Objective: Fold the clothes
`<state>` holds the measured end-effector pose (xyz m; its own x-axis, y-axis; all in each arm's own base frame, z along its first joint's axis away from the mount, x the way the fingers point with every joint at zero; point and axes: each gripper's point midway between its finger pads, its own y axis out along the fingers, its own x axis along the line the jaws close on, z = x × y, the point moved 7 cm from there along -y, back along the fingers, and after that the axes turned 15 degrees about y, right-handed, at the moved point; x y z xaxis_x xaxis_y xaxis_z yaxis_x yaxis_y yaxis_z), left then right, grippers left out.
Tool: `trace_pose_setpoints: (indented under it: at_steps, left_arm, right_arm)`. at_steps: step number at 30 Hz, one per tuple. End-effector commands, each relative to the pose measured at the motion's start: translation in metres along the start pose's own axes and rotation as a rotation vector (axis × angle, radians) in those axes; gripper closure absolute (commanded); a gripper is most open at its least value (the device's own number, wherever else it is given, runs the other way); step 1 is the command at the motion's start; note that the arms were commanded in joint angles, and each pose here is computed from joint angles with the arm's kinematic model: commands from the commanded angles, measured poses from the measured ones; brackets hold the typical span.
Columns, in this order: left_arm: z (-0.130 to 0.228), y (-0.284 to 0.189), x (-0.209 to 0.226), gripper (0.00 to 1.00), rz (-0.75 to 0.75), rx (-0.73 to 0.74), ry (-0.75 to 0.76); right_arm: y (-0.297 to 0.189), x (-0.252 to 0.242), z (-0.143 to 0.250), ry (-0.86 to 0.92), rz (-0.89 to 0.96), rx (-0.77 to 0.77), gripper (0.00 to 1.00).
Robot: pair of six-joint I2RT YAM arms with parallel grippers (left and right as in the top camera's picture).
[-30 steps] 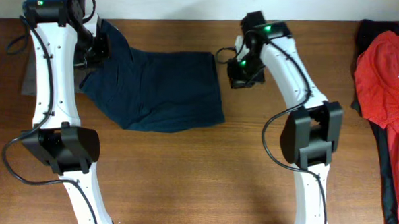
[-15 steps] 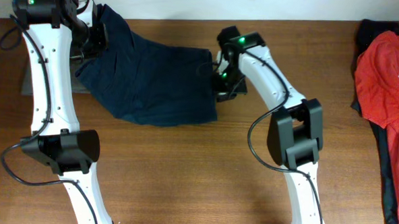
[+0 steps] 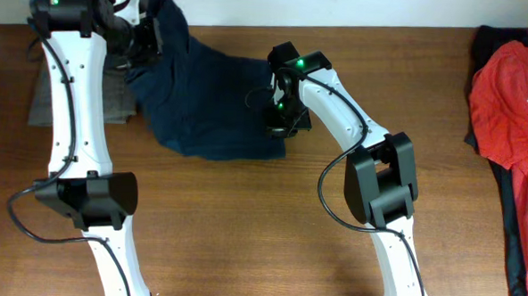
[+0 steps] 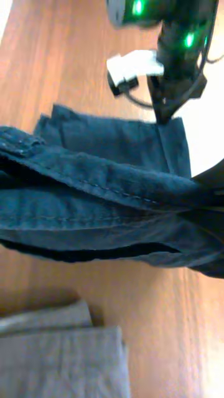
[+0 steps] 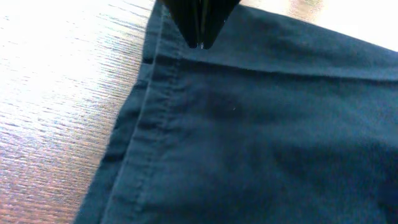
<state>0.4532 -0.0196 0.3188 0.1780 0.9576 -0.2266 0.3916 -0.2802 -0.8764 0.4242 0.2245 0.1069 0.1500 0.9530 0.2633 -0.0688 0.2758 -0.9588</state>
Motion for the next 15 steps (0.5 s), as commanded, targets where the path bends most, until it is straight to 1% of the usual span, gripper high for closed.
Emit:
trace_pose_setpoints:
  at_steps: [1, 4, 9, 13, 15]
  left_arm:
    - [-0.007, -0.004, -0.014, 0.99, 0.075, -0.043, -0.081]
    - [-0.007, -0.003, -0.017, 0.98, 0.078, -0.04, -0.121]
    - [-0.008, 0.0, -0.028, 0.98, 0.089, -0.039, -0.101]
    - [-0.008, -0.001, -0.024, 0.99, 0.075, -0.039, -0.107]
    - [-0.005, -0.002, -0.016, 0.99, 0.034, -0.024, -0.123]
  right_arm:
    - [0.009, 0.001, 0.002, 0.006, 0.001, 0.018, 0.96]
    - [0.009, 0.002, 0.0, 0.004, -0.004, 0.008, 0.96]
    - [0.01, -0.003, -0.005, 0.018, 0.004, -0.007, 0.96]
    - [0.023, -0.007, -0.004, 0.02, 0.007, -0.001, 0.96]
    - [0.033, -0.013, -0.001, 0.04, 0.016, 0.013, 0.96]
